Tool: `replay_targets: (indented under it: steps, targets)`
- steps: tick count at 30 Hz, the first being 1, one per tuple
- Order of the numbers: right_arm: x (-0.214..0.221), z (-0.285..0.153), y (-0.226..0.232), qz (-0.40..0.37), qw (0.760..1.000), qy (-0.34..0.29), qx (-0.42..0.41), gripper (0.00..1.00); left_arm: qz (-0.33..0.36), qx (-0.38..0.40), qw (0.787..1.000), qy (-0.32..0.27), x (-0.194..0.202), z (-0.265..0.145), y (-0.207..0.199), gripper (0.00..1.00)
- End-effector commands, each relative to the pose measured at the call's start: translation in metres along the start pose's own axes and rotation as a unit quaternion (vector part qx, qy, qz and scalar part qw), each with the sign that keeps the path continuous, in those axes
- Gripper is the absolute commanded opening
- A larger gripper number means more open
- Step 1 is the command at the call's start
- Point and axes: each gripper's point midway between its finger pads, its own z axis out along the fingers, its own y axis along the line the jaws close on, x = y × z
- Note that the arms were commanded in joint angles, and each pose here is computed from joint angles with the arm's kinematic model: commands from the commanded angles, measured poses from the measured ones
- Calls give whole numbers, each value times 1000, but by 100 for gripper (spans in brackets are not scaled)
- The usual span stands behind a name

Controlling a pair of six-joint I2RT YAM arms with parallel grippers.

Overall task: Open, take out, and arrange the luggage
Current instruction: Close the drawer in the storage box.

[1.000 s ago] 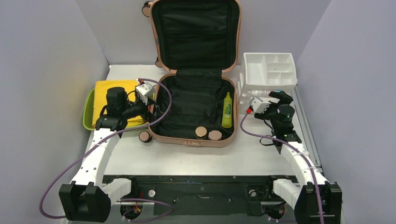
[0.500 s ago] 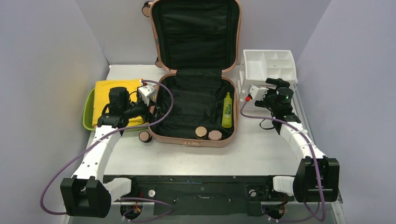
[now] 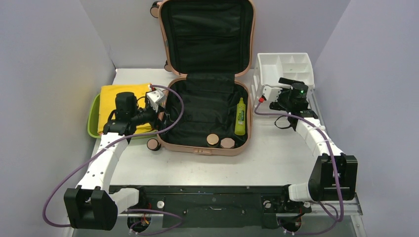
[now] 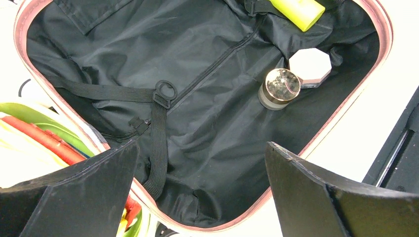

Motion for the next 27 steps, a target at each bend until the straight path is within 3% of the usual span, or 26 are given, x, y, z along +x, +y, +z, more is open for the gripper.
replay_targets:
  steps: [1, 5, 8, 16, 27]
  targets:
    - [7, -4, -41, -24, 997, 25, 65, 88, 36, 13, 999, -34, -25, -6, -7, 96]
    - [22, -5, -54, -22, 991, 66, 118, 89, 49, 14, 998, -39, -31, -5, -8, 96]
    - [32, -13, -45, 1, 994, 61, 86, 90, 56, 16, 998, -39, -33, -4, -9, 96]
    - [9, -63, -16, 30, 998, -59, -21, 91, 68, 24, 996, -53, -42, -4, -15, 96]
    - [27, -48, -32, 112, 991, -57, 46, 92, 76, 31, 995, -55, -49, -1, -18, 96]
